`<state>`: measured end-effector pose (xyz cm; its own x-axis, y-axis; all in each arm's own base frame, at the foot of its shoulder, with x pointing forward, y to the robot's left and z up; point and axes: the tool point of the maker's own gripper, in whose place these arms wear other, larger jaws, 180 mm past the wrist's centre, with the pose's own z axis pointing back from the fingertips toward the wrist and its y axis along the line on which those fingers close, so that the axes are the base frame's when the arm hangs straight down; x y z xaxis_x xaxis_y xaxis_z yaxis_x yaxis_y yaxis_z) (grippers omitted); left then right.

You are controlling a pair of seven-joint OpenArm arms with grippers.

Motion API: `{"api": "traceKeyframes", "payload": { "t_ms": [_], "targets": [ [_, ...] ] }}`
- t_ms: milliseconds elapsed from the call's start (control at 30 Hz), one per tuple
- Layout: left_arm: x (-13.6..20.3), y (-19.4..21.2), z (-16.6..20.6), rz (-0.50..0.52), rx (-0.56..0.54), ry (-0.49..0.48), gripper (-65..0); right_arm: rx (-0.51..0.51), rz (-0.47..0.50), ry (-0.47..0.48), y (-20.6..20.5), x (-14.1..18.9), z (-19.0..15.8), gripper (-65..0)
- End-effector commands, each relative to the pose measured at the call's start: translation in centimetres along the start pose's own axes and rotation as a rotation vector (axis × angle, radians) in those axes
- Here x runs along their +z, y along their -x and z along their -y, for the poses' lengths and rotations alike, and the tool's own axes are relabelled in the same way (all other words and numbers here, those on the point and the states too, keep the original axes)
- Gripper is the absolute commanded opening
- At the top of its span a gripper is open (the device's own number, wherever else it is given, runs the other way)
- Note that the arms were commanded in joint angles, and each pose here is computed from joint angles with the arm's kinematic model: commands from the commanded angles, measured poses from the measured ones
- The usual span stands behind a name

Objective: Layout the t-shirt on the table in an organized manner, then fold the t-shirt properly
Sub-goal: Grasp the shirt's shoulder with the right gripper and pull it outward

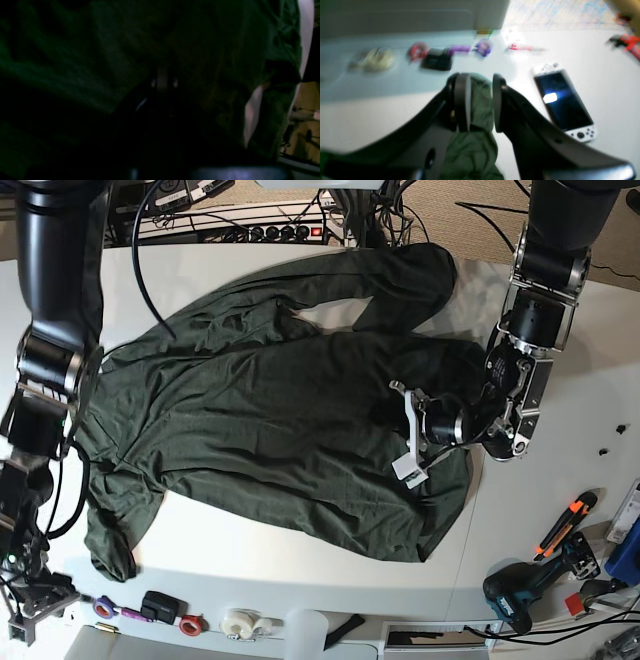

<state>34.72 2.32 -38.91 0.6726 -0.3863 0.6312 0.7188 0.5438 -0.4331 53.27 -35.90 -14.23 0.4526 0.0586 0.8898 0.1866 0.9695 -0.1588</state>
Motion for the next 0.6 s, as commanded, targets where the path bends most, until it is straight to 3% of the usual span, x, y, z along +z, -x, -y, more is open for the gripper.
{"api": "traceKeyframes", "payload": {
  "t_ms": [0,100,200,300,400,567],
  "targets": [
    [0.8,-2.4,-0.1,0.06,-0.029,0.0,-65.0,0.003,0.063,0.006,-1.9,1.3,0.7,-49.3],
    [0.8,-2.4,-0.1,0.058,-0.031,-0.002,-64.7,0.067,0.024,-0.008,2.2,2.7,-0.5,-49.3],
    [0.8,-2.1,-0.4,0.042,-0.04,-0.017,-56.5,0.1,-0.035,0.0,7.7,4.3,-0.7,-49.3],
    [0.8,-2.0,-0.5,0.035,-0.044,-0.024,-48.9,0.071,-0.107,0.031,13.7,6.0,0.9,-49.3],
    [0.8,-2.0,-0.5,0.036,-0.043,-0.023,-48.0,-0.052,-0.184,0.032,19.5,7.8,2.7,-49.3],
    [0.7,-2.1,-0.4,0.037,-0.044,-0.022,-48.0,-0.296,-0.242,-0.16,26.3,11.7,2.2,-49.3]
  ]
}}
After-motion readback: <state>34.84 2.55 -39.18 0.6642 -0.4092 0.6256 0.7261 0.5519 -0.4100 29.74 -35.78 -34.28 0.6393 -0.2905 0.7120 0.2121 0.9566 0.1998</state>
